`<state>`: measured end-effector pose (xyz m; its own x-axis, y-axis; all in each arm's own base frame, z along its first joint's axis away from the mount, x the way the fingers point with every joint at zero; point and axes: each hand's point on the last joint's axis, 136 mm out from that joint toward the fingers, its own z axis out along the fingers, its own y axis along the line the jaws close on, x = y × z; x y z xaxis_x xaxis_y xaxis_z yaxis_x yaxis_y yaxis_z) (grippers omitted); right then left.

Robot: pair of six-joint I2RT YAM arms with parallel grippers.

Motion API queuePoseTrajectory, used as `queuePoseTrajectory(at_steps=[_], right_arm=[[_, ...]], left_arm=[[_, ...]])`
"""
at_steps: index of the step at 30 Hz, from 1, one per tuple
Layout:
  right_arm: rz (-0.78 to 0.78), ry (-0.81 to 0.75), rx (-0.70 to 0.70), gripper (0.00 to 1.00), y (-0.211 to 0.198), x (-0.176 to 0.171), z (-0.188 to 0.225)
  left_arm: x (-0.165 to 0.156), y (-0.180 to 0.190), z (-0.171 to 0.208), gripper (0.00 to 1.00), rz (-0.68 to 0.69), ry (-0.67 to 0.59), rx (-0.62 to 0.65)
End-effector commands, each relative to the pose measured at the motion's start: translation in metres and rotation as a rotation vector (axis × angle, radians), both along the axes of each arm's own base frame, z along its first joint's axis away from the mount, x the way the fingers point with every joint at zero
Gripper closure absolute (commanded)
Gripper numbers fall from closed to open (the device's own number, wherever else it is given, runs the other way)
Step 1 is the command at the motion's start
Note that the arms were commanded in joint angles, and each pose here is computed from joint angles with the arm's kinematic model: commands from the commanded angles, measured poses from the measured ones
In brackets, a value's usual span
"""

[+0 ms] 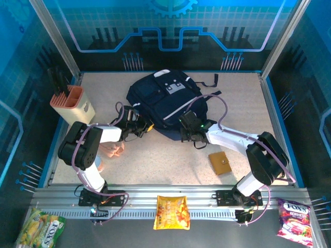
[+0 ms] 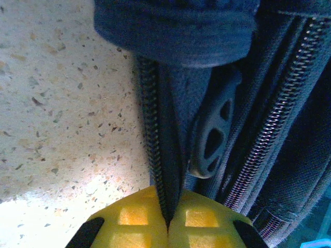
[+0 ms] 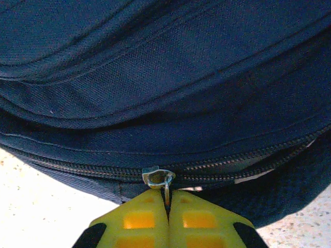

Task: Pack books, pencil case, and school supplies into a backpack

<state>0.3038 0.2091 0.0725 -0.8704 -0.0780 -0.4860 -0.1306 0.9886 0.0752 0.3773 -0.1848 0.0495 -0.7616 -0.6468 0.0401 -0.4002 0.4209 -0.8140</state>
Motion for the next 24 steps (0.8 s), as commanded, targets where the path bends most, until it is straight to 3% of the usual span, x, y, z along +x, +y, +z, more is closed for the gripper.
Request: queuePoseTrajectory(at_steps=[1, 5, 8, 18, 24], right_arm=[[-0.114, -0.051, -0.112, 1.0, -0.039, 0.004, 0.013], [-0.241, -0.05, -0.146, 1.0, -0.075, 0.003, 0.017], [-0.237, -0.046, -0.129, 1.0, -0.077, 0.002, 0.018], [0.231, -0.098, 0.079, 1.0, 0.028, -0.034, 0.023], [0.36, -0.087, 0.205, 1.0, 0.09, -0.043, 0.02]], left_arm=[[0.011, 0.012, 0.006, 1.0, 0.018, -0.031, 0.028], [0.012, 0.013, 0.007, 1.0, 0.013, -0.035, 0.037], [0.013, 0.012, 0.007, 1.0, -0.002, -0.035, 0.042], [0.043, 0.02, 0.01, 0.95, -0.067, -0.04, 0.175], [0.061, 0.044, 0.014, 0.86, -0.042, -0.042, 0.271]])
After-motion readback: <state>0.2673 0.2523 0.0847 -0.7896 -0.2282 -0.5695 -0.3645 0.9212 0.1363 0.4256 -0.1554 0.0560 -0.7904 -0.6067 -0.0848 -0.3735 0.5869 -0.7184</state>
